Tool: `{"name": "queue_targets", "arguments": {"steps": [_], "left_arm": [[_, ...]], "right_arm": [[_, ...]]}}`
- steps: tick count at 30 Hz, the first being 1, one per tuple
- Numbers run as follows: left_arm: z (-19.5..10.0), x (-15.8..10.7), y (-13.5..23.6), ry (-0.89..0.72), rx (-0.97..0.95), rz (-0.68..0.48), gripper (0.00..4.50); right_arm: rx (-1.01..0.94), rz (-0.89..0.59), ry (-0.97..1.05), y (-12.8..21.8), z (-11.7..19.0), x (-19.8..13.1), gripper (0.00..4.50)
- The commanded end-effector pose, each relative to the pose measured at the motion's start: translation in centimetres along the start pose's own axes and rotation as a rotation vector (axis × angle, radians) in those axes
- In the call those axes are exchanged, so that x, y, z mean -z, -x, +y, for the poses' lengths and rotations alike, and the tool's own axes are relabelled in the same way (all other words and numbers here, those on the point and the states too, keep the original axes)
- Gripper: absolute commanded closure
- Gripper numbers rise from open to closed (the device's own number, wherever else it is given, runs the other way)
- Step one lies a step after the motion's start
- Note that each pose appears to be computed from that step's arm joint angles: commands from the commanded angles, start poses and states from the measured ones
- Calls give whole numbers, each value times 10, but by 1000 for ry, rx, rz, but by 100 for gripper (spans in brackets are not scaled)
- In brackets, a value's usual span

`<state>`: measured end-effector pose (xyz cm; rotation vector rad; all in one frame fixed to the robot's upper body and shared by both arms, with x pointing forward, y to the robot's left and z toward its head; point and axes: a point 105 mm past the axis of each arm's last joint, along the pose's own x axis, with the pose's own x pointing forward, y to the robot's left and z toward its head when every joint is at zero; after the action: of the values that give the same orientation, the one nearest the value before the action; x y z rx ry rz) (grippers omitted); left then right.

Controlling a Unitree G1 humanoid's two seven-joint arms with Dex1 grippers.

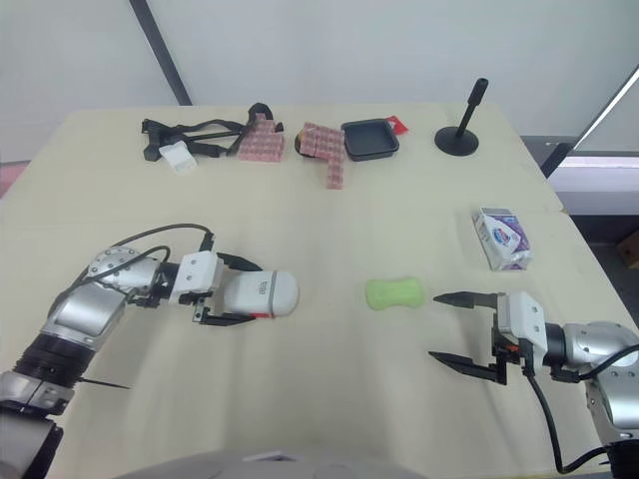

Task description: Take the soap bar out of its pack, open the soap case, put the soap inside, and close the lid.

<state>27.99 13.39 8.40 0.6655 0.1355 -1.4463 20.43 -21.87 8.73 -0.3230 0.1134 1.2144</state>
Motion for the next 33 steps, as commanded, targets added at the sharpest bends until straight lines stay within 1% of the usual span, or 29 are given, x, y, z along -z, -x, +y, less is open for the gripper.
{"name": "queue_targets", "arguments": {"steps": [1,23,26,27,33], "left_arm": [[1,-1,0,-36,-14,5,0],[3,1,-2,-59,-23,2,0],[7,-1,-3,-66,-43,-11,85],[8,-1,-3,-65,-46,-12,103],[7,-2,-3,-73,-43,-15,103]], "right_arm": [[10,6,23,4,-1,-3,3],[2,22,23,4,0,-5,3],[0,23,22,3,0,-7,0],[0,23,22,3,0,-7,0],[-2,25,19,3,2,-8,0]]}}
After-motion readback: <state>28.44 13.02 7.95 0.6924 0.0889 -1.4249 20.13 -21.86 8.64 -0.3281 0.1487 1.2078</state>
